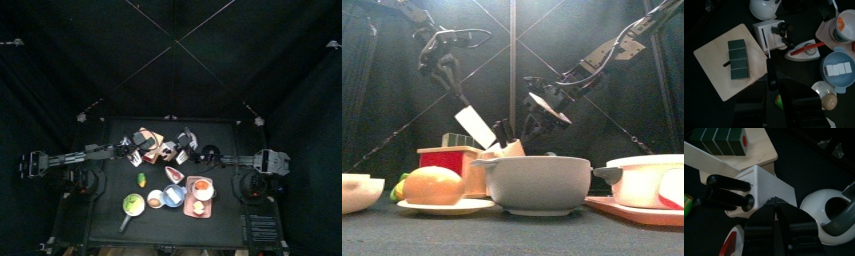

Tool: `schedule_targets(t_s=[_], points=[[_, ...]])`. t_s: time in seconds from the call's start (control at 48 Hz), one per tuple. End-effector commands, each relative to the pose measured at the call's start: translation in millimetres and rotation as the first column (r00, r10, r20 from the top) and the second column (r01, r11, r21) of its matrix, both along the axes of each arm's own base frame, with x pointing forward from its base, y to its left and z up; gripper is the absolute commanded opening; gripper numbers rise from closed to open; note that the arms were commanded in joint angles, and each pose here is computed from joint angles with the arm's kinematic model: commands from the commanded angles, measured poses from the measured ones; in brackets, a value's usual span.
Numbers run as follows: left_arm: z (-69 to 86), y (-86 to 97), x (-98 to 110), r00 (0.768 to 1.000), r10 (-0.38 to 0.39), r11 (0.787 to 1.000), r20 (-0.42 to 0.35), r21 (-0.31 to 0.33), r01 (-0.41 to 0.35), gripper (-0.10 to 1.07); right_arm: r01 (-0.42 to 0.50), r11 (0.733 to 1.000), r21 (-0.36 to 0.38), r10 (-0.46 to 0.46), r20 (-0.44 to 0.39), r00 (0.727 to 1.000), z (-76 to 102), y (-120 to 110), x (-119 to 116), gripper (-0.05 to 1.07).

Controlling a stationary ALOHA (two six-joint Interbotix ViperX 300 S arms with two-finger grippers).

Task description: Put cleaver back in holder

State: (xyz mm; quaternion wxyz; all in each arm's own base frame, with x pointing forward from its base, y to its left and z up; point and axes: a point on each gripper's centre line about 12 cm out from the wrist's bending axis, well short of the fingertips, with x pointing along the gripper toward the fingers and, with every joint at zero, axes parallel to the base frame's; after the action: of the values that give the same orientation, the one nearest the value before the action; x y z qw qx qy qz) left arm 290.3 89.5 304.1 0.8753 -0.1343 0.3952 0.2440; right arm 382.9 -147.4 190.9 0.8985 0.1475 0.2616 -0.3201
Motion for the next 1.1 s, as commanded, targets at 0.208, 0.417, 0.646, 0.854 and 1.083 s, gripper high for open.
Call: schedule_targets(t_s=[0.208,0.417,0.646,0.854,1.083], points=[[8.1,3.7,5,1.000,0.005,1.000,0.011,0.015,-0.005,0.54,-0.008,1.000,-0.014,0.008,0.039,0.999,15.3,-2,5,0.41],[7.6,5.0,6,1.000,0.006,1.000,0.011,0.018,-0.006,0.54,-0.014,1.000,-0.011,0.015,0.042,0.999,15.9,-2,5,0.41],[7.7,5.7,7,1.000,0.006,1.000,0.016,0.019,-0.007,0.54,-0.030,1.000,-0.003,0.030,0.047,0.998,15.8,1,7,0.41],[6.5,7.0,11,1.000,0.004,1.000,0.017,0.020,-0.005,0.54,-0.038,0.999,0.001,0.037,0.050,0.998,15.8,1,7,0.41],[5.1,12.5,18,1.000,0.012,1.000,0.021,0.021,-0.013,0.54,-0.041,0.999,0.004,0.041,0.050,0.998,15.1,2,8,0.41]])
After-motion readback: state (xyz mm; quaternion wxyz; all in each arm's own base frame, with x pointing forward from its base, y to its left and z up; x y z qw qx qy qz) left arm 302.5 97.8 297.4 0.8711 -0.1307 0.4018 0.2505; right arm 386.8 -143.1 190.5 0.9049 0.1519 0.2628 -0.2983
